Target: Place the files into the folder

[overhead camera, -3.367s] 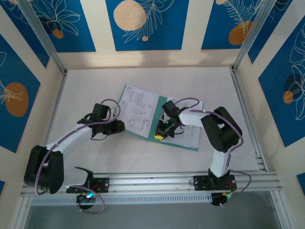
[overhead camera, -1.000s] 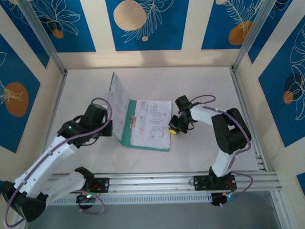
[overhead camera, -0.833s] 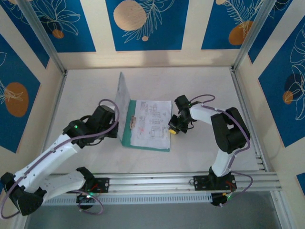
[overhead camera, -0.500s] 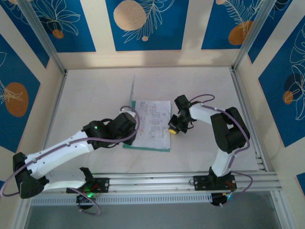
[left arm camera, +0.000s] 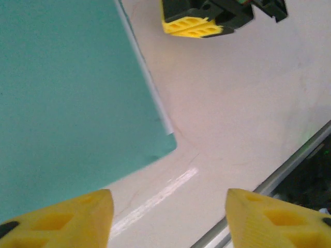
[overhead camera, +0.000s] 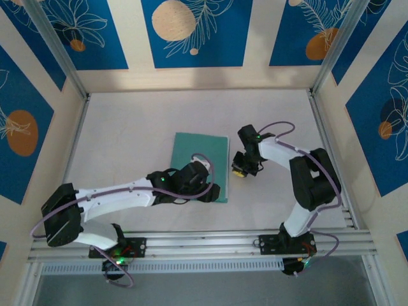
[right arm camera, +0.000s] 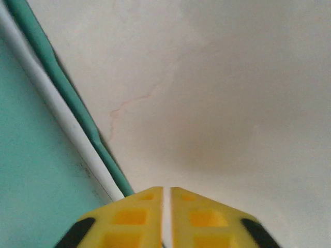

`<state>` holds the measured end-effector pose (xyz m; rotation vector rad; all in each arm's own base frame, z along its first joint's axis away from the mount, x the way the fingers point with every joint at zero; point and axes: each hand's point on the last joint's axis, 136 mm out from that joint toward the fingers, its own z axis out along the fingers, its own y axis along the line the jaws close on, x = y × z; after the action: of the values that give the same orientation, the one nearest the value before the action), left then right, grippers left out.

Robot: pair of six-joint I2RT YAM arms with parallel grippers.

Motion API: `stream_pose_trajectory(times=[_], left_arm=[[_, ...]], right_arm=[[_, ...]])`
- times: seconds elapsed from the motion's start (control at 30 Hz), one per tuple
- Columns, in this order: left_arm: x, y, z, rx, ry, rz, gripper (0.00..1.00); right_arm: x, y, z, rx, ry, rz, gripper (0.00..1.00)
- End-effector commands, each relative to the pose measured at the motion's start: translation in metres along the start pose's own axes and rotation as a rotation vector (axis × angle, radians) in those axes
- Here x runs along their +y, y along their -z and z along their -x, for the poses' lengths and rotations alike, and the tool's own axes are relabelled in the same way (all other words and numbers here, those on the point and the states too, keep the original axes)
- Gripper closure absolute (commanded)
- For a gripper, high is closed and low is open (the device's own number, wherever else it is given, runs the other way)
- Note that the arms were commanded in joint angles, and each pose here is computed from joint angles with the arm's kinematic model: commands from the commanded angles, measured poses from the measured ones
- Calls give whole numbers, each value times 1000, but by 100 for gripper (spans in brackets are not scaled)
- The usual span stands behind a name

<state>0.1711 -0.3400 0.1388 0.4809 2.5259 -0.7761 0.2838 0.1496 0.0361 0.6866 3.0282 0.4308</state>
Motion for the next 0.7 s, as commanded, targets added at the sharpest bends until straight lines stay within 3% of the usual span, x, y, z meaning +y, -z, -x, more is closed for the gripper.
stream_pose_trajectory(times=[0.0, 0.07, 0.2, 0.33, 0.47, 0.67], left_arm=[[-20, 16, 22, -84, 58, -106, 36], [2, 23, 22, -68, 97, -49, 35], [97, 33, 7, 29, 257, 174, 37], [162, 41, 0, 45, 357, 247, 37], [191, 29, 0, 71, 404, 209, 37], [201, -8, 4, 48, 451, 85, 38]], right_arm=[[-24, 32, 9, -84, 0, -80, 79], [-33, 47, 13, -125, -16, -88, 78], [-38, 72, 8, -190, 9, -64, 72], [-28, 91, -5, -234, 69, 10, 63], [-14, 100, -19, -225, 121, 118, 57], [-10, 103, -30, -205, 142, 174, 55]])
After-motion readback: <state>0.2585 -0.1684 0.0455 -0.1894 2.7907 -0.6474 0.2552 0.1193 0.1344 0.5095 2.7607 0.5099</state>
